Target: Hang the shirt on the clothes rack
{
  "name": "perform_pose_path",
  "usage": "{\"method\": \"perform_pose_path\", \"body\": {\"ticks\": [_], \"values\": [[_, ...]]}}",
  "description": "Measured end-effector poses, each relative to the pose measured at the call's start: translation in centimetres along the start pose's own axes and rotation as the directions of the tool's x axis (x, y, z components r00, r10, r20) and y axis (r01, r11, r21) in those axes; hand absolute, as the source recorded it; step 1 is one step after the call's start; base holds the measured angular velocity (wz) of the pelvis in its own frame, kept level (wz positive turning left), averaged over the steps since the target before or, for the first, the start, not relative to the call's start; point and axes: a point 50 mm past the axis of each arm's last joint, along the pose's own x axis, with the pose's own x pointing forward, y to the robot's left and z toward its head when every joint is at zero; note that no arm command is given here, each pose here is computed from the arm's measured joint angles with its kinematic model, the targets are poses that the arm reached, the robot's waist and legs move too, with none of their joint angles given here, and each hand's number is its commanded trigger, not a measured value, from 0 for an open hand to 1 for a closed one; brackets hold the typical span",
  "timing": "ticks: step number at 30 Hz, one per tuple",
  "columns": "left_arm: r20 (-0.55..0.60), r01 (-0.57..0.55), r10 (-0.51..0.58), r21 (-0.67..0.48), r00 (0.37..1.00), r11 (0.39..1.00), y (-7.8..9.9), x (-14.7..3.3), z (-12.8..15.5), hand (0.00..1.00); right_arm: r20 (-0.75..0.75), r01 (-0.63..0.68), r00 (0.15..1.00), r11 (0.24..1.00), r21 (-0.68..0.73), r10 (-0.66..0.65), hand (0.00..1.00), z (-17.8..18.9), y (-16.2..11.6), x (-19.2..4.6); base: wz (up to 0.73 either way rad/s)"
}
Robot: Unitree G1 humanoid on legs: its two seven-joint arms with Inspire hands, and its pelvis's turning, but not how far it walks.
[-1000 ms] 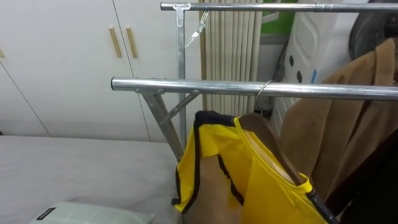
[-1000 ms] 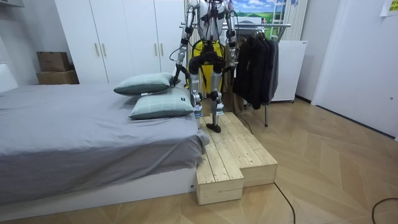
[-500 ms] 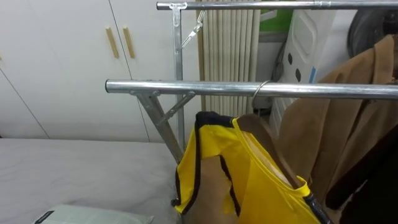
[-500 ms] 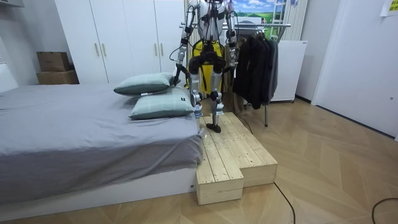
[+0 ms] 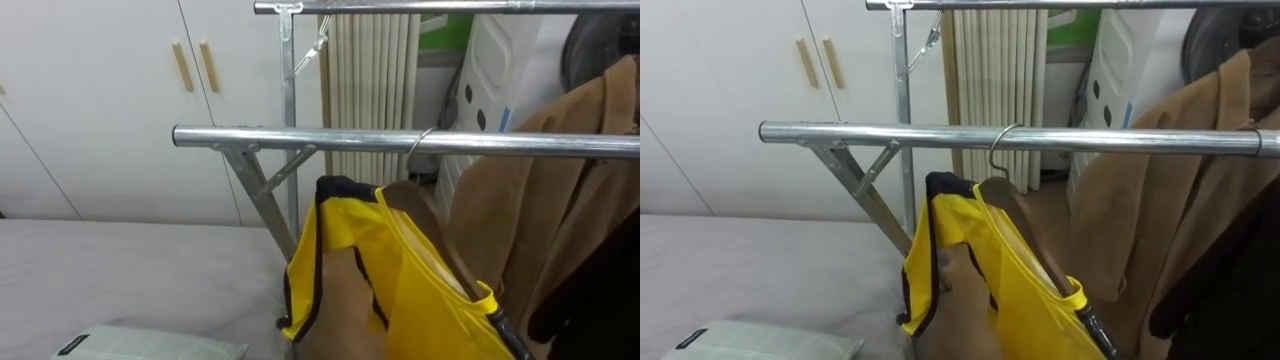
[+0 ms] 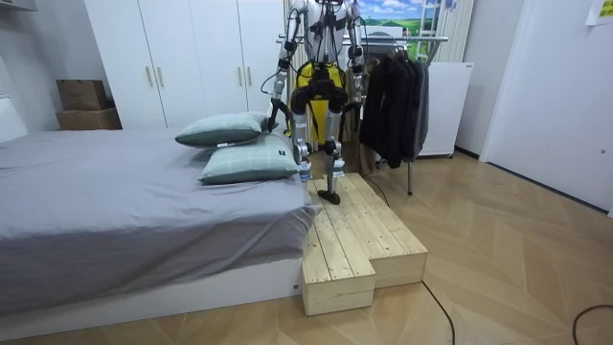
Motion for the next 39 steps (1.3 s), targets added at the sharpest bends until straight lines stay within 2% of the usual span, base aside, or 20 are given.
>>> {"method": "perform_pose_path", "body": {"ticks": [11,21,27,31,39], "values": [[0.020,-0.040,0.040,-0.002,0.999,0.999,0.2,0.0,0.1,0.00,-0.004,-0.006,1.000,1.000,0.000,0.006,0.00,-0.2,0.3,0.0,0.00],[0.058,-0.056,0.056,-0.010,0.997,0.998,-0.2,0.0,0.6,0.00,0.038,-0.023,0.999,0.987,-0.161,0.030,0.00,1.4,0.7,0.2,0.21],[0.112,-0.046,0.047,-0.019,0.993,0.999,-0.4,0.0,1.7,0.00,0.090,-0.021,0.994,0.940,-0.339,0.055,0.00,4.3,1.2,0.4,0.75],[0.107,-0.040,0.040,-0.002,0.993,0.999,-0.1,0.0,1.7,0.00,0.082,-0.002,0.996,0.933,-0.359,0.034,0.00,4.5,0.4,0.4,1.07],[0.081,-0.078,0.071,0.086,0.994,0.993,2.1,-0.1,1.6,0.00,0.085,0.019,0.996,0.943,-0.333,0.010,0.00,4.5,-0.4,0.3,1.43]]}}
